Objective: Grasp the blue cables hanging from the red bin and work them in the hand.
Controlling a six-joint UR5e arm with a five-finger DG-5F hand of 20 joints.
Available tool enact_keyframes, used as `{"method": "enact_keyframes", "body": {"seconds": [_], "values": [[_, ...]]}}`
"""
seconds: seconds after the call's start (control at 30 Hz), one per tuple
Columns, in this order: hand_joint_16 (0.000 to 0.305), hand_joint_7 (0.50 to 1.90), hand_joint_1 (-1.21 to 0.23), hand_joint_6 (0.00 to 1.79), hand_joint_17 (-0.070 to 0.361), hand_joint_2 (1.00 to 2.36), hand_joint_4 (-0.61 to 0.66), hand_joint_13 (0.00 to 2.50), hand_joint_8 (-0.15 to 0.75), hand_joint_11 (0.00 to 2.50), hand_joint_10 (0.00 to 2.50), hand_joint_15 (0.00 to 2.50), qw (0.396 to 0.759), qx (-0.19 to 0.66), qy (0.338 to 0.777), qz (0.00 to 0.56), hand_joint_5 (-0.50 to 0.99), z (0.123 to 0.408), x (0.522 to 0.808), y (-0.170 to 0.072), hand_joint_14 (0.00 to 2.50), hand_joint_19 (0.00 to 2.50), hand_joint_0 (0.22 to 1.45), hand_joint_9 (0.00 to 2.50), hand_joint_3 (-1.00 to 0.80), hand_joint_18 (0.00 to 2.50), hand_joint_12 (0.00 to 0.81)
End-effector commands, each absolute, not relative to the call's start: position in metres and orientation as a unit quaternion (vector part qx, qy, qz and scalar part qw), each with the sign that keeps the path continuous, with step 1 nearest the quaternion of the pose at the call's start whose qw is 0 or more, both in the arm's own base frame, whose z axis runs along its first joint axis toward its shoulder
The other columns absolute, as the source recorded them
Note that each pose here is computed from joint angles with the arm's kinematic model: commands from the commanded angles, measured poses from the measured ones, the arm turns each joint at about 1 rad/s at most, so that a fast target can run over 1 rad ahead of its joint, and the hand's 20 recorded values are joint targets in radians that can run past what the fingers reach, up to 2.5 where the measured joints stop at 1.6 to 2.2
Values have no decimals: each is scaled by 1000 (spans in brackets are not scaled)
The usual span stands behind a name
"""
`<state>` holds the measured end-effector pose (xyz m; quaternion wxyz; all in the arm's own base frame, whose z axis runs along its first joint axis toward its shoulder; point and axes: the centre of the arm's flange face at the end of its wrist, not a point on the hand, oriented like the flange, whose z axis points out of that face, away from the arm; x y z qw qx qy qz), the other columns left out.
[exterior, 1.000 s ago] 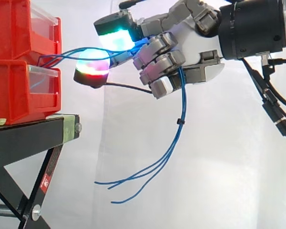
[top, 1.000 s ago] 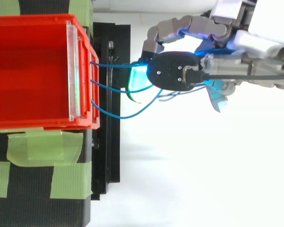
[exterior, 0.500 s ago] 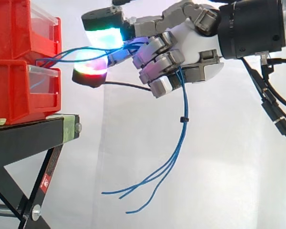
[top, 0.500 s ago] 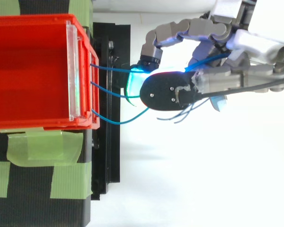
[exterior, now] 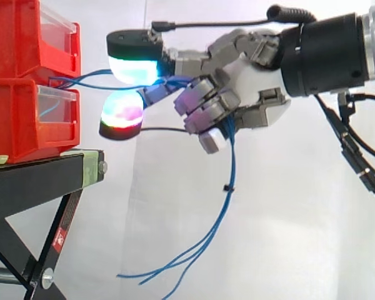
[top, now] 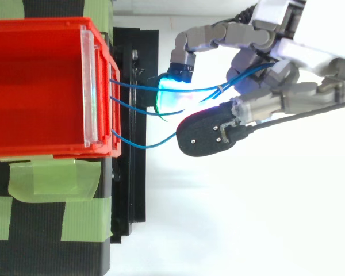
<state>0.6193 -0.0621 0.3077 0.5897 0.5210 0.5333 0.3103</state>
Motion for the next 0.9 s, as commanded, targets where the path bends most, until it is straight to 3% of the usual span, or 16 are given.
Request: {"method": "enact_keyframes", "body": {"seconds": [0.0,0.87], "values": [[210,1305,-602,292,158,1009,190,2101,649,2500,2500,2003,583,530,531,311,120,296,622,-63,2500,590,806,1839,-782,2500,730],[210,1264,-549,386,158,1006,198,2101,649,2500,2500,2003,564,578,478,345,125,304,616,-90,2500,590,817,1839,-878,2500,730]]}}
